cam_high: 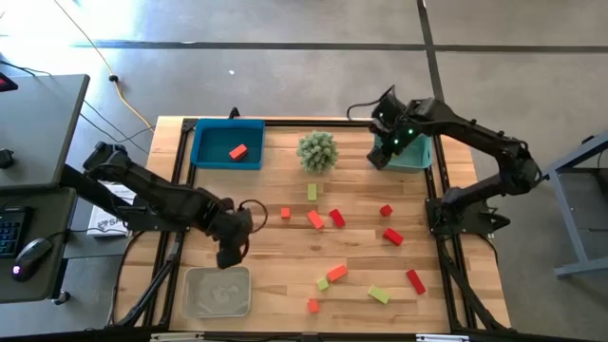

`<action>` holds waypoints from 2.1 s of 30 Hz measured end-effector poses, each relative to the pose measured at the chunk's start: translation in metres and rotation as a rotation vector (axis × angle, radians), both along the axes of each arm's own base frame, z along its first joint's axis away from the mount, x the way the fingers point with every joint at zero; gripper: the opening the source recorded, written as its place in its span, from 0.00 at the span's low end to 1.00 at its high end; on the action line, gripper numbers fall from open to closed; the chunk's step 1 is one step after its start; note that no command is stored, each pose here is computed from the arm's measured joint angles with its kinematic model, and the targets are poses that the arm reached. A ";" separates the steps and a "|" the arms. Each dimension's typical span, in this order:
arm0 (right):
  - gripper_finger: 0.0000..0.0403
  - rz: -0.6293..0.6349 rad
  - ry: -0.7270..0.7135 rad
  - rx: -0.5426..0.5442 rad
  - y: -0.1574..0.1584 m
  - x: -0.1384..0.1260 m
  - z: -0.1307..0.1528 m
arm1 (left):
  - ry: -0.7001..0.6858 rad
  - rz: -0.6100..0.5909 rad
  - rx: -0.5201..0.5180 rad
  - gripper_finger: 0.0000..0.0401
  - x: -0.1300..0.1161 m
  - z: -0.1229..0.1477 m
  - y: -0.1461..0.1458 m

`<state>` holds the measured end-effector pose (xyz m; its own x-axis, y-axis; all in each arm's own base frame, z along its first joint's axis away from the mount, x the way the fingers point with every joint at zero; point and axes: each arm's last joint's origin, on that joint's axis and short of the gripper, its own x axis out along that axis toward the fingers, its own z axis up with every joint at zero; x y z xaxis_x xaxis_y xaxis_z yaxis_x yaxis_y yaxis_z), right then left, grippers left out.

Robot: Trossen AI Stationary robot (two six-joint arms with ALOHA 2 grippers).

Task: Sort & place blocks by color
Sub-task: Put the red block into the white bin, then put the orange block into the blue bin

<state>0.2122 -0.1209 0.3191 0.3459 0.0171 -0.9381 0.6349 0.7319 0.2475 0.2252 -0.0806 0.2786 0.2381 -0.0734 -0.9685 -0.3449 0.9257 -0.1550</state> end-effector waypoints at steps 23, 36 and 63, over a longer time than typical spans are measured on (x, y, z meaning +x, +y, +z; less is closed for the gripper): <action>0.48 -0.110 -0.011 -0.037 0.098 0.037 0.001 | 0.024 -0.181 -0.054 0.25 -0.049 -0.010 -0.086; 0.48 -0.123 -0.180 -0.058 0.131 0.053 0.007 | 0.025 -0.257 -0.006 0.25 -0.052 -0.042 -0.108; 0.63 0.017 -0.265 -0.163 0.158 0.131 -0.050 | 0.151 -0.234 0.079 0.43 -0.032 -0.086 -0.120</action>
<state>0.3432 0.0366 0.2691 0.5795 -0.1180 -0.8064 0.5514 0.7854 0.2813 0.1930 -0.2008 0.1928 0.0760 -0.0323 -0.9966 -0.1342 0.9900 -0.0424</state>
